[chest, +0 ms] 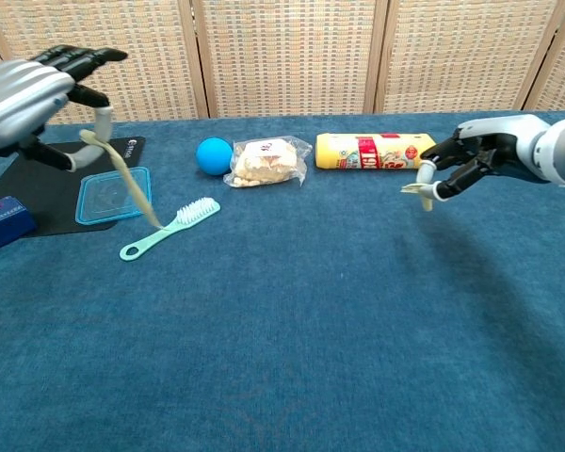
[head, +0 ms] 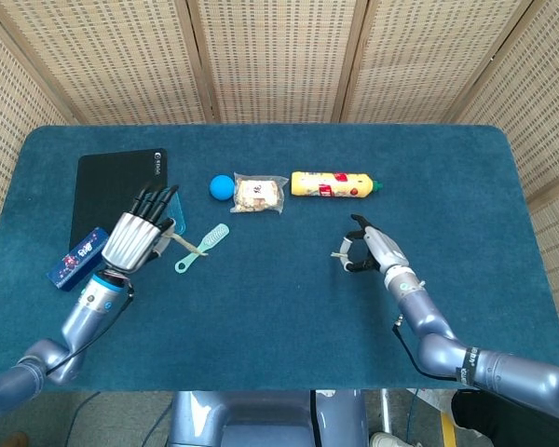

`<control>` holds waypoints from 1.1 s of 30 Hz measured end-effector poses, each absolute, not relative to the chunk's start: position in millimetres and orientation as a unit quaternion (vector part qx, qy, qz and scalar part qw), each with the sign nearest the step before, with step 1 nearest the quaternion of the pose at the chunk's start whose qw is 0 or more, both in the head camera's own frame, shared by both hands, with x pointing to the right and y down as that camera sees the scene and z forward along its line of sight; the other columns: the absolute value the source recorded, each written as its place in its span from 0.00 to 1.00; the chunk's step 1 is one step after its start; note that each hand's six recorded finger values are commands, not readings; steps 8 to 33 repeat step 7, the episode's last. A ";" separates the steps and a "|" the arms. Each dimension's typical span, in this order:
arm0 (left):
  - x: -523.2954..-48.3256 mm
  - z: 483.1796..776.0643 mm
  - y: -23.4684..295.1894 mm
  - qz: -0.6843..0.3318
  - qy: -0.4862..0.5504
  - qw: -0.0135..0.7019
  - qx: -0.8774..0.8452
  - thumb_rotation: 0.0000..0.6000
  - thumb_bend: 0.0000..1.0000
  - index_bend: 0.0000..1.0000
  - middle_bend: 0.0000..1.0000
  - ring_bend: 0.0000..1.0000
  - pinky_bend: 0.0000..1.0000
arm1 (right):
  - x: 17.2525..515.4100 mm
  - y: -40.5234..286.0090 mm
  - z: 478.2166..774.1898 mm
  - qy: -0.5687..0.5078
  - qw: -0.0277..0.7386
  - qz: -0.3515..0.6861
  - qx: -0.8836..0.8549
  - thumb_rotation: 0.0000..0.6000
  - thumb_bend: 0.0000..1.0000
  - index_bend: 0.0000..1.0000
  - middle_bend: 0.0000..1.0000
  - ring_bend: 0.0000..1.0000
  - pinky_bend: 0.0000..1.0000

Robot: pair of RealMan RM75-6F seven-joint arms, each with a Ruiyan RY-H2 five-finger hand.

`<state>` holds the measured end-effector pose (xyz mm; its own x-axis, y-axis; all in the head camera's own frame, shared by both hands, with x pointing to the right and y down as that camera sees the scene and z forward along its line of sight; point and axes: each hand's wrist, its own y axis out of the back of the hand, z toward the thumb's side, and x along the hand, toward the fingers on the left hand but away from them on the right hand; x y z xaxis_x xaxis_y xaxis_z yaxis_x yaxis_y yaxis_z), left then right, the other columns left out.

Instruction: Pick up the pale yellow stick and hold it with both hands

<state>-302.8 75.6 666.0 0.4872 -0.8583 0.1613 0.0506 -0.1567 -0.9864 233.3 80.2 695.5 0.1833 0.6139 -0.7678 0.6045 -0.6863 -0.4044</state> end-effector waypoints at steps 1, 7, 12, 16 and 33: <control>-308.2 664.1 74.1 -0.401 0.313 0.570 -0.645 1.00 0.62 0.88 0.00 0.00 0.00 | 236.3 80.7 695.5 -0.397 0.004 0.503 -0.768 1.00 0.67 0.74 0.09 0.00 0.00; -336.4 649.9 67.6 -0.409 0.328 0.574 -0.629 1.00 0.62 0.88 0.00 0.00 0.00 | 248.3 86.2 691.7 -0.393 0.010 0.508 -0.766 1.00 0.67 0.74 0.09 0.00 0.00; -336.4 649.9 67.6 -0.409 0.328 0.574 -0.629 1.00 0.62 0.88 0.00 0.00 0.00 | 248.3 86.2 691.7 -0.393 0.010 0.508 -0.766 1.00 0.67 0.74 0.09 0.00 0.00; -336.4 649.9 67.6 -0.409 0.328 0.574 -0.629 1.00 0.62 0.88 0.00 0.00 0.00 | 248.3 86.2 691.7 -0.393 0.010 0.508 -0.766 1.00 0.67 0.74 0.09 0.00 0.00; -336.4 649.9 67.6 -0.409 0.328 0.574 -0.629 1.00 0.62 0.88 0.00 0.00 0.00 | 248.3 86.2 691.7 -0.393 0.010 0.508 -0.766 1.00 0.67 0.74 0.09 0.00 0.00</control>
